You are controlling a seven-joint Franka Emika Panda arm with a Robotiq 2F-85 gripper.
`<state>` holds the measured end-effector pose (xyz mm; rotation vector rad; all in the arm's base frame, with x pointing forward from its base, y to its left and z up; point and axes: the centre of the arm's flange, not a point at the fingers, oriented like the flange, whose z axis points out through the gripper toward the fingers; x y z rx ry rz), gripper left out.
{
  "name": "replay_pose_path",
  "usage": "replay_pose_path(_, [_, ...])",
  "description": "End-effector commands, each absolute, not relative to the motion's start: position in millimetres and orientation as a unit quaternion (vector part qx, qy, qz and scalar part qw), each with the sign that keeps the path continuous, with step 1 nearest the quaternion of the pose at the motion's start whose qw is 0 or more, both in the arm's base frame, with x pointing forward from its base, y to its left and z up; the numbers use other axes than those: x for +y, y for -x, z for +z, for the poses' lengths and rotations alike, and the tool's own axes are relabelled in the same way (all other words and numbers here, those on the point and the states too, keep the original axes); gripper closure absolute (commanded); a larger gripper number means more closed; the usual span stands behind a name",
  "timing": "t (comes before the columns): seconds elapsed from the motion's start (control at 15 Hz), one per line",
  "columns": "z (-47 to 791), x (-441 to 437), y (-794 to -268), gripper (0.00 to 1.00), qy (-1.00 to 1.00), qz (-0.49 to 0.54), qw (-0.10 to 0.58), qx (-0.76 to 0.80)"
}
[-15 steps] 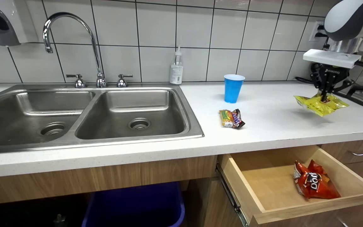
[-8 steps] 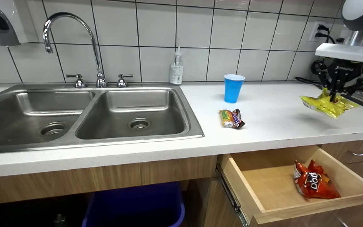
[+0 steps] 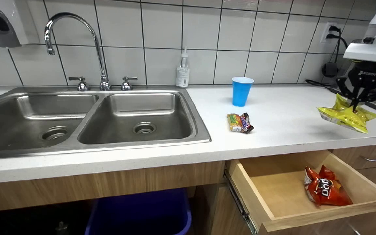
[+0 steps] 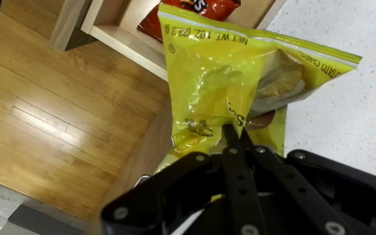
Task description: Put the red and yellow packets in the open drawer, then close the drawer
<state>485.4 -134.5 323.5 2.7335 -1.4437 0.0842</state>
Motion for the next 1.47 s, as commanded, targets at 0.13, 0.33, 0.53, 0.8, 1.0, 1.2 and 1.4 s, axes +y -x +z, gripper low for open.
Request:
replay_pose_path(0.13, [329, -103, -442, 1.00, -0.916, 0.014, 0.016, -0.401])
replay_pose_path(0.33, [323, -85, -430, 1.00, -0.928, 0.007, 0.016, -0.371])
replay_pose_path(0.53, [314, -65, -420, 1.00, -0.939, 0.000, 0.021, -0.343])
replay_pose_path(0.8, [299, -39, -407, 1.00, -0.950, -0.011, 0.030, -0.309])
replay_pose_path(1.0, [288, -22, -399, 1.00, -0.956, -0.019, 0.036, -0.289])
replay_pose_path(1.2, [278, -6, -396, 1.00, -0.961, -0.023, 0.042, -0.272])
replay_pose_path(1.4, [270, 10, -395, 1.00, -0.965, -0.024, 0.046, -0.255])
